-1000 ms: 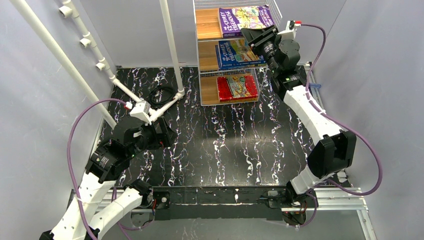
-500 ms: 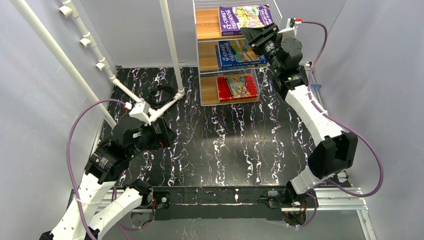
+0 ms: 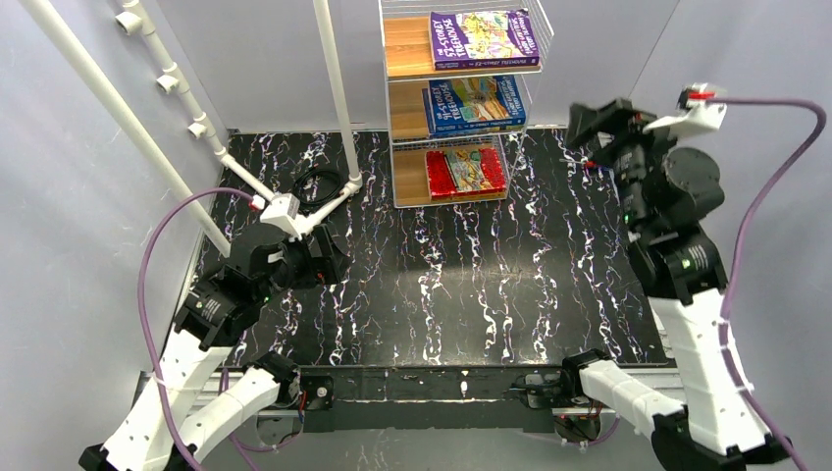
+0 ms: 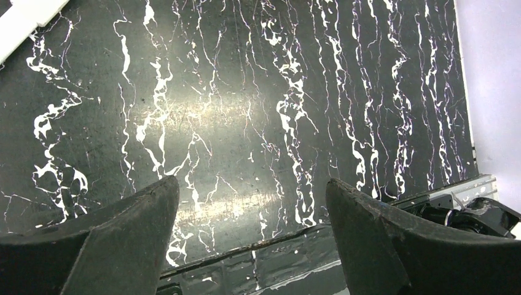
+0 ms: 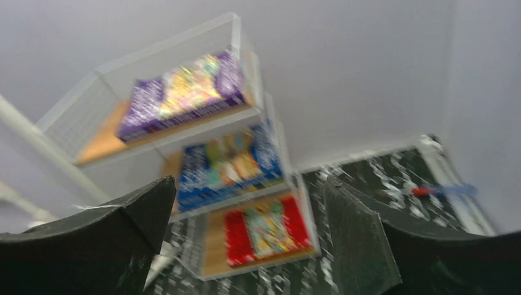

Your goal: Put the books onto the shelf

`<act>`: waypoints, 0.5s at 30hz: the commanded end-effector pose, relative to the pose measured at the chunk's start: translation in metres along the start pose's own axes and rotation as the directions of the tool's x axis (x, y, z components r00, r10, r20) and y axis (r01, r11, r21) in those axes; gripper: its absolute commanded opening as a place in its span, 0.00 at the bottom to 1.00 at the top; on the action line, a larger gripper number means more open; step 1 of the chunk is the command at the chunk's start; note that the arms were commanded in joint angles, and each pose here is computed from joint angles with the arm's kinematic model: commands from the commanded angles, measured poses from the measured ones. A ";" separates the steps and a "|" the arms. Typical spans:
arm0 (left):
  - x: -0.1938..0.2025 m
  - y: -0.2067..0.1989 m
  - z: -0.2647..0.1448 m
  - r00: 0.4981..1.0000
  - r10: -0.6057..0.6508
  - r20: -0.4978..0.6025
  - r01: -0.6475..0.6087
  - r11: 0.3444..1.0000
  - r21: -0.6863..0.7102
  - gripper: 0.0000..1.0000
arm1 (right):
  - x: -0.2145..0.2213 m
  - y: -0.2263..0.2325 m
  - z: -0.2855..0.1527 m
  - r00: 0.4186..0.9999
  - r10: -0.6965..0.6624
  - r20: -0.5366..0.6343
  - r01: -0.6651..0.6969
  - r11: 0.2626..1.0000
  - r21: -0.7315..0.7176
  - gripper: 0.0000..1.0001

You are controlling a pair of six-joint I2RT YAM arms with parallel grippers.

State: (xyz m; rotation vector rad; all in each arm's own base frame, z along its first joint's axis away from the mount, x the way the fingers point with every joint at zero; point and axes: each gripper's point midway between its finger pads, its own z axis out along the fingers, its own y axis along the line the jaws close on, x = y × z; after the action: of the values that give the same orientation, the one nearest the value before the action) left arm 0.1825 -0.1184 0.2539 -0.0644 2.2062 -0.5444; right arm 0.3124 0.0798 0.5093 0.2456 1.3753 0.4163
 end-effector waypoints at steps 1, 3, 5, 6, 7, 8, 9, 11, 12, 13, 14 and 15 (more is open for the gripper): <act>-0.017 -0.007 0.007 0.999 0.017 0.028 -0.017 1.000 0.000 0.87 | 0.099 -0.086 -0.031 0.903 -0.259 -0.343 0.339 0.919 0.201 0.99; -0.018 -0.006 0.010 1.000 0.016 0.023 -0.015 1.000 -0.012 0.88 | 0.131 -0.104 -0.045 0.865 -0.243 -0.439 0.365 0.904 0.220 0.99; -0.019 -0.005 0.012 1.000 0.015 0.020 -0.014 1.000 -0.026 0.89 | 0.160 -0.115 -0.058 0.823 -0.218 -0.524 0.380 0.897 0.225 0.99; -0.020 -0.005 0.012 1.000 0.015 0.019 -0.015 1.000 -0.028 0.89 | 0.170 -0.120 -0.064 0.808 -0.199 -0.555 0.383 0.893 0.236 0.99; -0.021 -0.006 0.012 1.000 0.015 0.022 -0.014 1.000 -0.025 0.90 | 0.178 -0.126 -0.069 0.795 -0.186 -0.578 0.390 0.886 0.251 0.99; -0.021 -0.007 0.011 1.000 0.014 0.025 -0.014 1.000 -0.016 0.90 | 0.184 -0.131 -0.073 0.787 -0.172 -0.592 0.395 0.878 0.270 0.99; -0.022 -0.008 0.010 0.999 0.012 0.032 -0.011 1.000 -0.011 0.90 | 0.188 -0.137 -0.078 0.786 -0.159 -0.598 0.400 0.868 0.295 0.99; -0.023 -0.007 0.010 0.999 -0.002 0.054 0.002 1.000 -0.008 0.90 | 0.193 -0.144 -0.083 0.786 -0.153 -0.600 0.408 0.857 0.316 0.99; -0.022 -0.007 0.012 0.998 -0.006 0.059 0.006 1.000 -0.002 0.90 | 0.195 -0.147 -0.085 0.789 -0.156 -0.595 0.413 0.852 0.324 0.99; -0.017 -0.005 0.015 0.998 -0.015 0.057 0.016 1.000 -0.004 0.90 | 0.196 -0.149 -0.086 0.791 -0.160 -0.590 0.415 0.850 0.326 0.99; -0.015 -0.004 0.017 0.998 -0.025 0.057 0.026 1.000 -0.002 0.90 | 0.196 -0.150 -0.086 0.796 -0.162 -0.584 0.413 0.850 0.327 0.99; -0.012 -0.004 0.018 0.998 -0.034 0.053 0.034 0.999 0.002 0.90 | 0.195 -0.150 -0.087 0.800 -0.163 -0.578 0.409 0.852 0.327 0.99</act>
State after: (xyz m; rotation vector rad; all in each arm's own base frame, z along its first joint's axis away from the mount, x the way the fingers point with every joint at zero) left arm 0.2010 -0.1285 0.2568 -0.0712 2.1908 -0.5490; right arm 0.2799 0.0332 0.2365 0.2155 2.1336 -0.1101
